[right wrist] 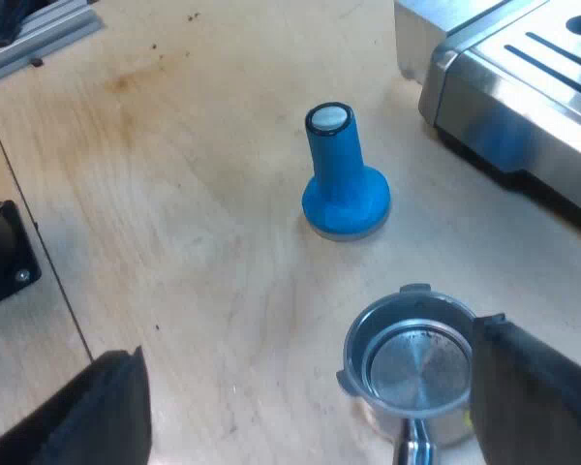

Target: Grind coffee beans and then tamp

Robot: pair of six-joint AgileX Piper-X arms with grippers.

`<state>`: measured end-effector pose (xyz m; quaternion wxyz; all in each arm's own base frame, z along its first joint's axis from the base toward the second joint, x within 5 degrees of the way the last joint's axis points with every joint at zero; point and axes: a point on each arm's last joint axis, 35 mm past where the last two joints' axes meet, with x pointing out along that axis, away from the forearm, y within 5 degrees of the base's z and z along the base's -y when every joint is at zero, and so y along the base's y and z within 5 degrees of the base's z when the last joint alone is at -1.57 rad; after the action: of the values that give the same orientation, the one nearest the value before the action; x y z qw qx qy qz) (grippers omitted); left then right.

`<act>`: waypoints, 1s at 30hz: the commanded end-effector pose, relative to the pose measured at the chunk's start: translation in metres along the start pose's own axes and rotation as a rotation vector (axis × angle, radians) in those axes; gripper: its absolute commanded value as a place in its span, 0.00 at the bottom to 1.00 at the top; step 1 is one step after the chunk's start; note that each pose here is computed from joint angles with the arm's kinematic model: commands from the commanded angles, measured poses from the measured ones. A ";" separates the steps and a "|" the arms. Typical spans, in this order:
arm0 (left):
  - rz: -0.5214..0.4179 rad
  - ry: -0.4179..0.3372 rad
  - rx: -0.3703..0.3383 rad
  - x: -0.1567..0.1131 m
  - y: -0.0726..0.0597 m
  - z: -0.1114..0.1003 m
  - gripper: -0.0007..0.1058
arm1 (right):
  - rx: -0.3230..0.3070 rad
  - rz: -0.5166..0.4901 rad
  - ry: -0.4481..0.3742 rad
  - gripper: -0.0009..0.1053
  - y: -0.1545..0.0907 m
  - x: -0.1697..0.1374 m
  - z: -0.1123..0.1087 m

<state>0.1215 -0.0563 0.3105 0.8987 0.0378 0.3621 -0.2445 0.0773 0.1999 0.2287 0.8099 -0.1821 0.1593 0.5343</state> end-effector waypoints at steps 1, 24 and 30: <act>0.009 -0.044 0.001 -0.011 -0.001 0.009 0.69 | -0.004 0.010 0.046 0.65 -0.002 -0.006 0.016; -0.012 -0.204 -0.046 -0.065 -0.009 0.050 0.69 | 0.148 -0.253 0.195 0.65 -0.067 -0.072 0.119; 0.014 -0.238 -0.099 -0.074 0.001 0.054 0.69 | 0.240 -0.288 0.232 0.65 -0.097 -0.090 0.111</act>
<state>0.1121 -0.0396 0.3952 0.9360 -0.0234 0.2732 -0.2207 0.1416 0.1492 0.3752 0.8711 -0.1657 0.2911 0.3592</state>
